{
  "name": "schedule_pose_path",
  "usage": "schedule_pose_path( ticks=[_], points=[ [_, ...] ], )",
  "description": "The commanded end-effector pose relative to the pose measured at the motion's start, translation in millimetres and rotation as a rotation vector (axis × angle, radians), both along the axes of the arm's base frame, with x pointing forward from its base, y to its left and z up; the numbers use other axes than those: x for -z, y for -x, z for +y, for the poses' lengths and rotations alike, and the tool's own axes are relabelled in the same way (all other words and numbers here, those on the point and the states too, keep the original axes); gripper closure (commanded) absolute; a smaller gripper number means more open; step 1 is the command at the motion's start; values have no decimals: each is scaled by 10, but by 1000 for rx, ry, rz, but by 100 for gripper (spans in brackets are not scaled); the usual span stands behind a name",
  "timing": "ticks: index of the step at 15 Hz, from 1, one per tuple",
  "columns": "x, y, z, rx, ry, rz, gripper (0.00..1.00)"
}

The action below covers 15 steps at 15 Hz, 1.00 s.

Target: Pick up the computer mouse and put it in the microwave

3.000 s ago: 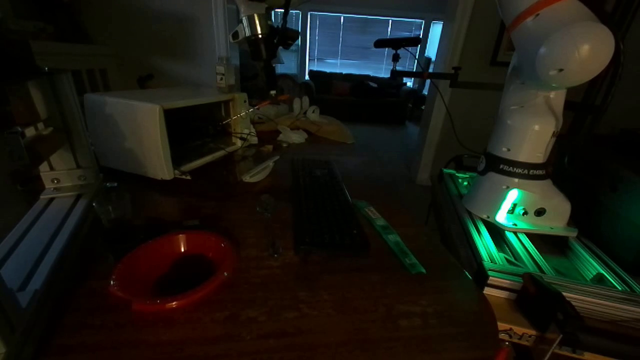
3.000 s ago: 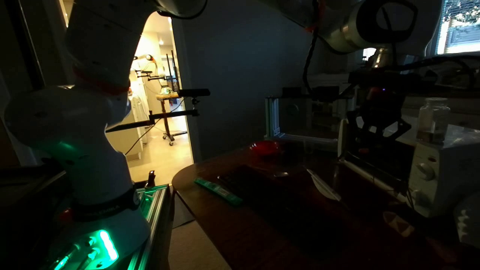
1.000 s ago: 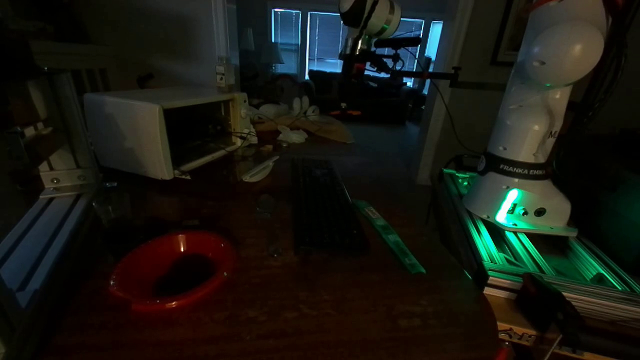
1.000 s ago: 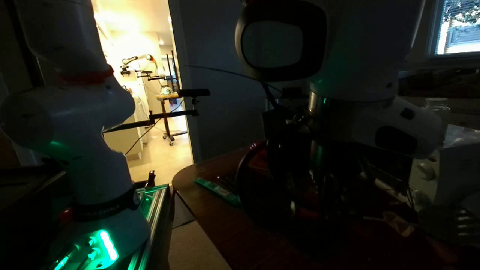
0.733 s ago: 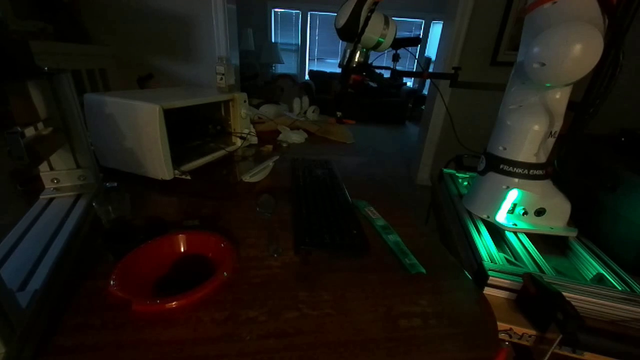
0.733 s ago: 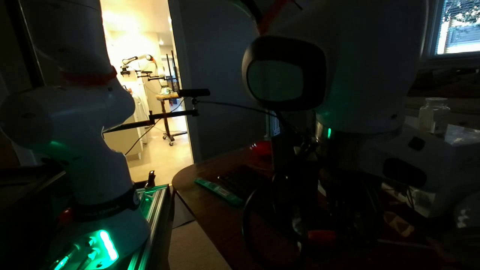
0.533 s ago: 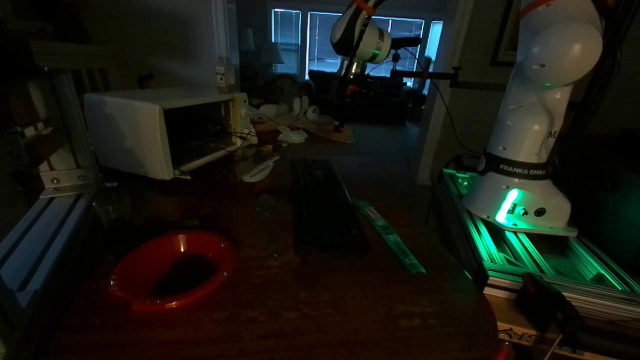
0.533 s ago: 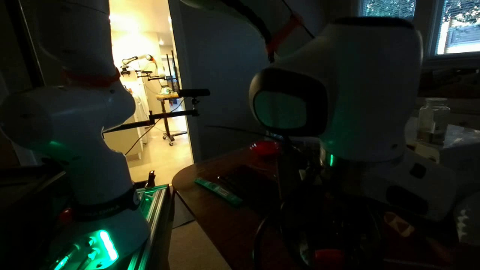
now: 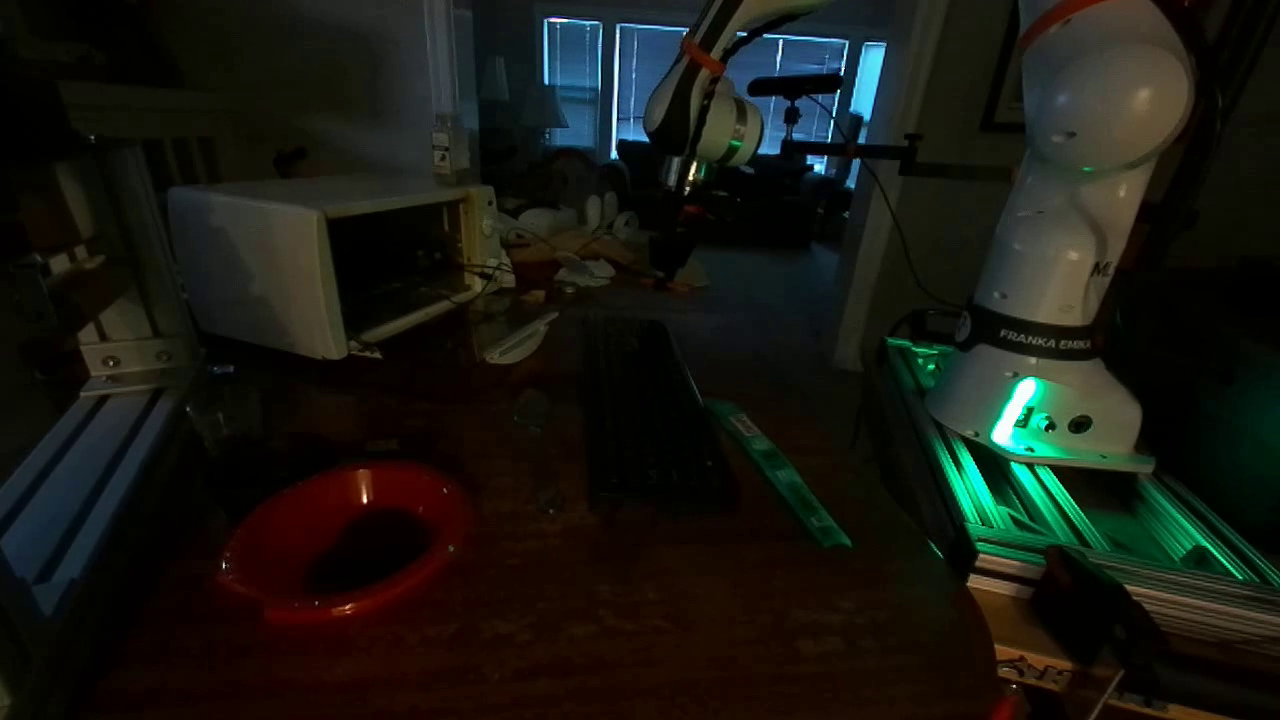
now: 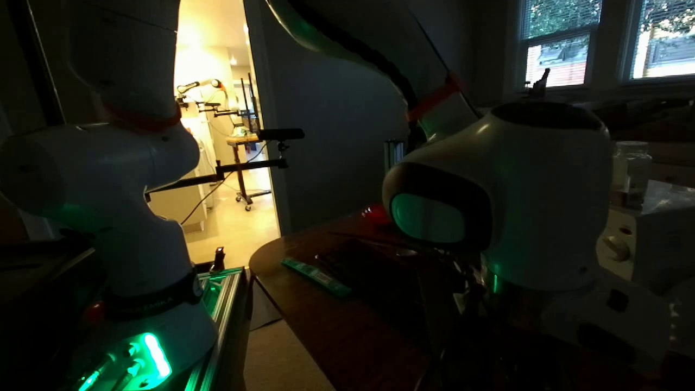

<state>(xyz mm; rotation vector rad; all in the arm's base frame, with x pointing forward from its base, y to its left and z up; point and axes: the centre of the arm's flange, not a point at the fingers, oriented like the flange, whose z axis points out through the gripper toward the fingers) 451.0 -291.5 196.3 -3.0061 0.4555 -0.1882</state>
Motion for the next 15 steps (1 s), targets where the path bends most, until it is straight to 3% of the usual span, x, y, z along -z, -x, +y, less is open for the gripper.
schedule_pose_path(
  ticks=[1, 6, 7, 8, 9, 10, 15],
  points=[
    [177, -70, -118, -7, 5, -14, 95],
    [280, -97, -174, -19, 13, -16, 95],
    [281, -103, -169, -21, 11, -17, 90],
    [274, -108, -153, -25, 11, -16, 72],
    [265, -112, -136, -29, 12, -17, 64],
    [243, -113, -107, -35, 14, -15, 47],
    [86, -121, 85, -87, 25, -2, 11]
  ],
)
